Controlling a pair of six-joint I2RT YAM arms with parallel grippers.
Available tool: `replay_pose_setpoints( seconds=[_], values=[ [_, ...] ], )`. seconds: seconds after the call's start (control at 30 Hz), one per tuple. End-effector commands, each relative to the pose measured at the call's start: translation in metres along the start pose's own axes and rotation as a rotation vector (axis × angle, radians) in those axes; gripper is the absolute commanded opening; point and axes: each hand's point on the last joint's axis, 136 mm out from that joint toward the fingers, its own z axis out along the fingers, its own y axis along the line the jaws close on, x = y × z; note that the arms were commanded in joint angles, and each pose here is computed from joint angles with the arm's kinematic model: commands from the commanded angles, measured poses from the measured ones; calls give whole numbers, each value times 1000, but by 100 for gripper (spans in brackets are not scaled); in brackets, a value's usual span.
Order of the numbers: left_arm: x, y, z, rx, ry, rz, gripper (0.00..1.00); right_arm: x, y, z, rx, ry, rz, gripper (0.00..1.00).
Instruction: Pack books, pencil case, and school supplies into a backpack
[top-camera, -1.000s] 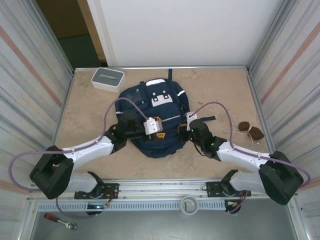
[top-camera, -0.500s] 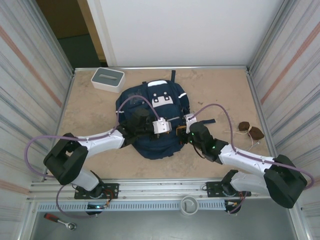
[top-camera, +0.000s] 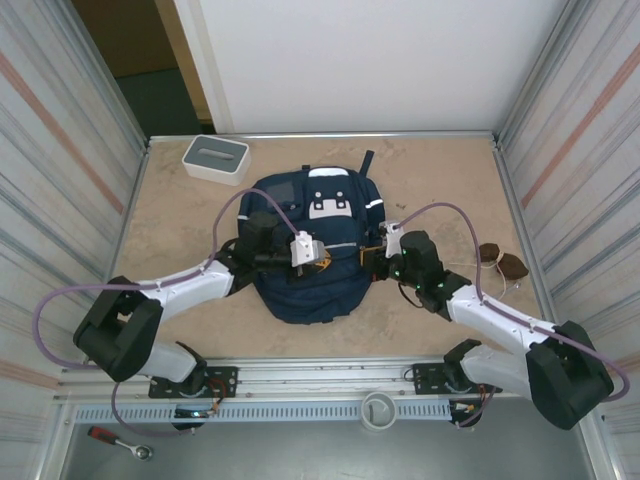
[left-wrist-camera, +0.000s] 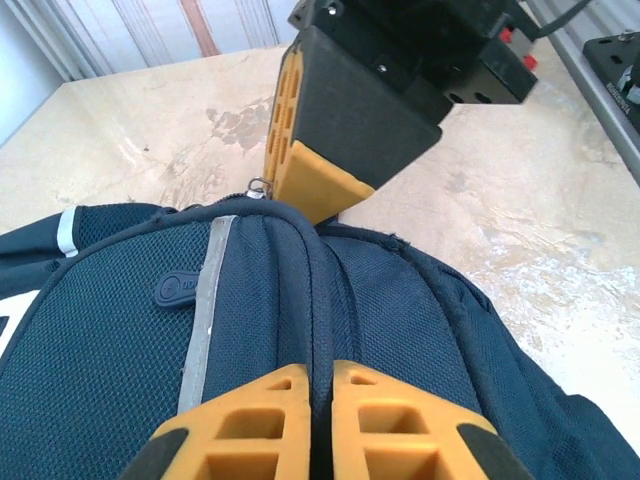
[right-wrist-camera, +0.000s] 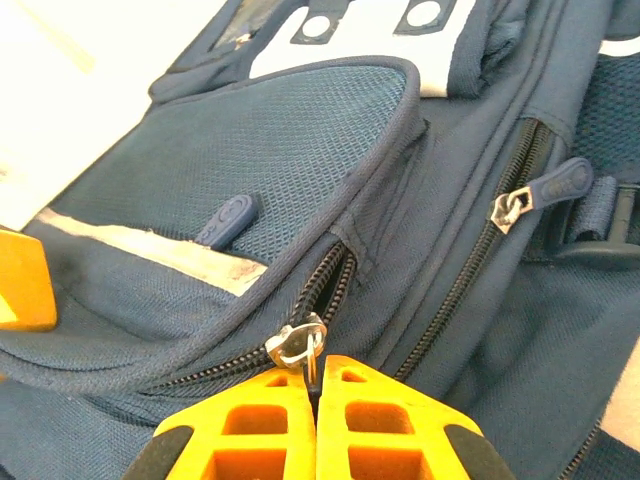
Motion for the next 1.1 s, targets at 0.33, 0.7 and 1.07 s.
replay_pose_setpoints(
  seconds=[0.33,0.7,1.07],
  values=[
    [-29,-13,-7,147,-110,-9,0,-4,-57,19,202,100,62,3],
    [-23,-13,-4,144,-90,-30,0,2,-60,24,197,171,63,22],
    [-19,4,0,38,-57,-66,45,6,-88,-42,421,96,79,40]
  ],
)
